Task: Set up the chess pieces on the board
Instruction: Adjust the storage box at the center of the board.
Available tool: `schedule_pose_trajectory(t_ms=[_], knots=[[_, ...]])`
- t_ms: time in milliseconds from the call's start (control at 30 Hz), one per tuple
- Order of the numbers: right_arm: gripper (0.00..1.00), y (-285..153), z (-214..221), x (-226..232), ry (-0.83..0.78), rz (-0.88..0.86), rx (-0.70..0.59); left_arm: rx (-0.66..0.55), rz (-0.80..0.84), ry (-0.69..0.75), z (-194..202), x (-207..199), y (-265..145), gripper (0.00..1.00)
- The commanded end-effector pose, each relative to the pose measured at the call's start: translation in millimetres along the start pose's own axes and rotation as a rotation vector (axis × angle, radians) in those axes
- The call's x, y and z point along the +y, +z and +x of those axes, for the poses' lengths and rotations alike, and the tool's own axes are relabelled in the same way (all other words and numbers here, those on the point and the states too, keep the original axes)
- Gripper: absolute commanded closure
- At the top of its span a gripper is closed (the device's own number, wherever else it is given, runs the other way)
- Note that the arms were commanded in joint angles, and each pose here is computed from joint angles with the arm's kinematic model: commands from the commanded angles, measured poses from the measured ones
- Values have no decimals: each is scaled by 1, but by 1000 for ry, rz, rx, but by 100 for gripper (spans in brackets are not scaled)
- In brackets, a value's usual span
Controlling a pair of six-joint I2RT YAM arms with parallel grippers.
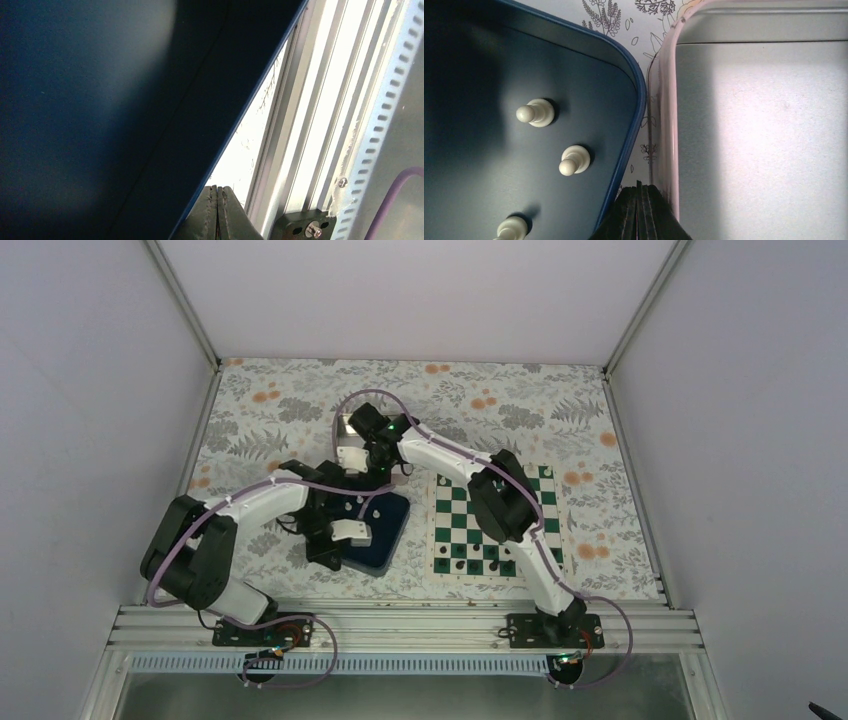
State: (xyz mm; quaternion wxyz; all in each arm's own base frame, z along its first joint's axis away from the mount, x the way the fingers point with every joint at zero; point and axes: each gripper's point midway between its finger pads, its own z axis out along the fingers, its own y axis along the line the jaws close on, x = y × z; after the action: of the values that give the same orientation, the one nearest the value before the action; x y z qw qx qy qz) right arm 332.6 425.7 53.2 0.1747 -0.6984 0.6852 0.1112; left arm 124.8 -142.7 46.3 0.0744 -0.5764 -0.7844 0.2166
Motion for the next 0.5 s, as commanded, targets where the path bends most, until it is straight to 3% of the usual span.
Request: schedule_pose_trajectory(t_ms=[0,167,233,267,367,467], knots=[[96,-27,-11,2,-1,0,-48,-74,-27,34,-26,6,-16,98],[95,-67,-6,-4,12,41,-68,-71,-98,42,-31,2,-49,98],[90,-80,-1,-5,19,52,-70,-79,-122,47,-33,-4,-67,94],[84,-86,1,-5,20,56,-72,-84,-137,49,-34,-7,-77,88],[63,-97,11,4,9,44,-69,-109,-239,51,-38,-8,-108,55],[58,-105,16,16,-20,17,-72,-99,-384,75,-32,0,-132,34]])
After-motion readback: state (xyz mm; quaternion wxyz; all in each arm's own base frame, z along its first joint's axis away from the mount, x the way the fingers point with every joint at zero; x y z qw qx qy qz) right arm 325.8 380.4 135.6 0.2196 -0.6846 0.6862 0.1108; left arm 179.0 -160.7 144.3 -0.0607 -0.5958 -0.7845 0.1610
